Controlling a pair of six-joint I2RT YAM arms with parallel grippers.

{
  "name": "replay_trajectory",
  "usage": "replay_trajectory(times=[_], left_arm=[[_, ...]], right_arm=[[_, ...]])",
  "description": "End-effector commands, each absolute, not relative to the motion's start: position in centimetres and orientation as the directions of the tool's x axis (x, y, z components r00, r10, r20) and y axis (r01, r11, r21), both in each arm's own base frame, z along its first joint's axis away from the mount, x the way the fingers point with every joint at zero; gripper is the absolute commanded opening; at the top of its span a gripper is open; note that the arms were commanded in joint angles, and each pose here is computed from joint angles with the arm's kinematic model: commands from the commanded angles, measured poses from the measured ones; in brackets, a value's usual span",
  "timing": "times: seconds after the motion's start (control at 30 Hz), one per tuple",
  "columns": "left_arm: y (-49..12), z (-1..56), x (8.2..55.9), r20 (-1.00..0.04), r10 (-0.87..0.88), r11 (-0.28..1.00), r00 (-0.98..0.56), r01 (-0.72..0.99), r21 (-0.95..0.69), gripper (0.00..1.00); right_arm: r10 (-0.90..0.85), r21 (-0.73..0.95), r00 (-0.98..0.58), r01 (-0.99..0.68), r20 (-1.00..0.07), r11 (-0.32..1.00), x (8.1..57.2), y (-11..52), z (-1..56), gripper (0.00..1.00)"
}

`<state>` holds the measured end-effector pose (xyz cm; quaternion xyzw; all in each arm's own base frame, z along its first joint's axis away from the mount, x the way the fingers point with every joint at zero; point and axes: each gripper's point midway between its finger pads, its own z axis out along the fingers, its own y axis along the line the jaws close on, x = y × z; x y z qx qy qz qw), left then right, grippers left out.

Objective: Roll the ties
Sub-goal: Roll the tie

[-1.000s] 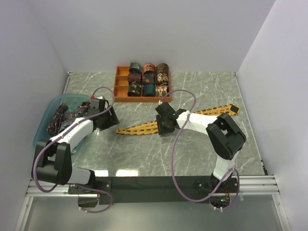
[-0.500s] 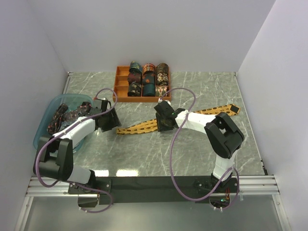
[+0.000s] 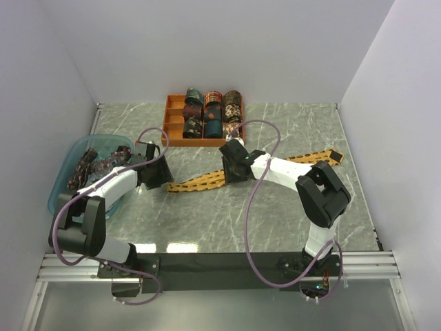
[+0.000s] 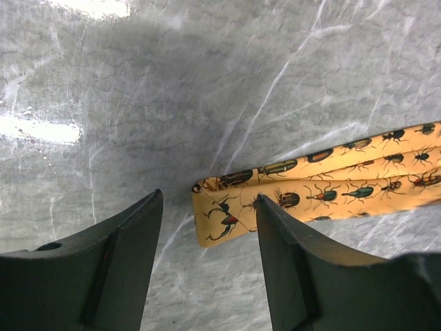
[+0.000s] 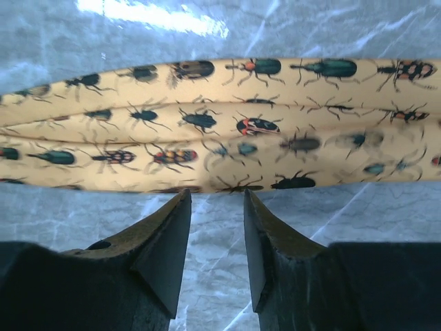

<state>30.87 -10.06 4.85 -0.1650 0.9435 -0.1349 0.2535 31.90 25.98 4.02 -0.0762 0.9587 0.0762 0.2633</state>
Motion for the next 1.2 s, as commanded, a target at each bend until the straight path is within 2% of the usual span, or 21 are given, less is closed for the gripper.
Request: replay_trajectory(times=[0.0,0.2,0.57,0.83,1.1,1.17], left_arm=[[-10.3,5.4,31.5,-0.454,-0.364,0.914,-0.813,-0.218,-0.341,0.61],[-10.2,5.4,31.6,-0.457,-0.363,0.916,-0.812,-0.221,-0.334,0.60],[-10.2,5.5,31.6,-0.459,-0.365,0.916,-0.810,-0.222,-0.335,0.61],[-10.3,5.4,31.6,-0.456,-0.364,0.915,-0.812,-0.221,-0.338,0.61],[-10.2,5.5,31.7,-0.461,-0.363,0.916,-0.810,-0.220,-0.335,0.61],[-10.2,5.4,31.6,-0.458,-0.362,0.917,-0.812,-0.221,-0.333,0.61]], right_arm=[[-0.099,0.124,-0.820,-0.202,-0.564,0.971,33.3,26.8,7.1,0.43],[-0.114,0.137,-0.825,-0.226,-0.554,0.964,32.2,26.5,9.1,0.43],[-0.166,0.045,-0.840,-0.220,-0.517,0.974,33.8,26.6,4.9,0.42],[-0.180,0.035,-0.844,-0.229,-0.506,0.973,34.4,27.0,3.3,0.38],[-0.217,0.004,-0.876,-0.242,-0.430,0.970,32.9,26.1,-0.4,0.26],[-0.224,0.001,-0.886,-0.246,-0.407,0.969,32.3,25.8,-1.3,0.18]])
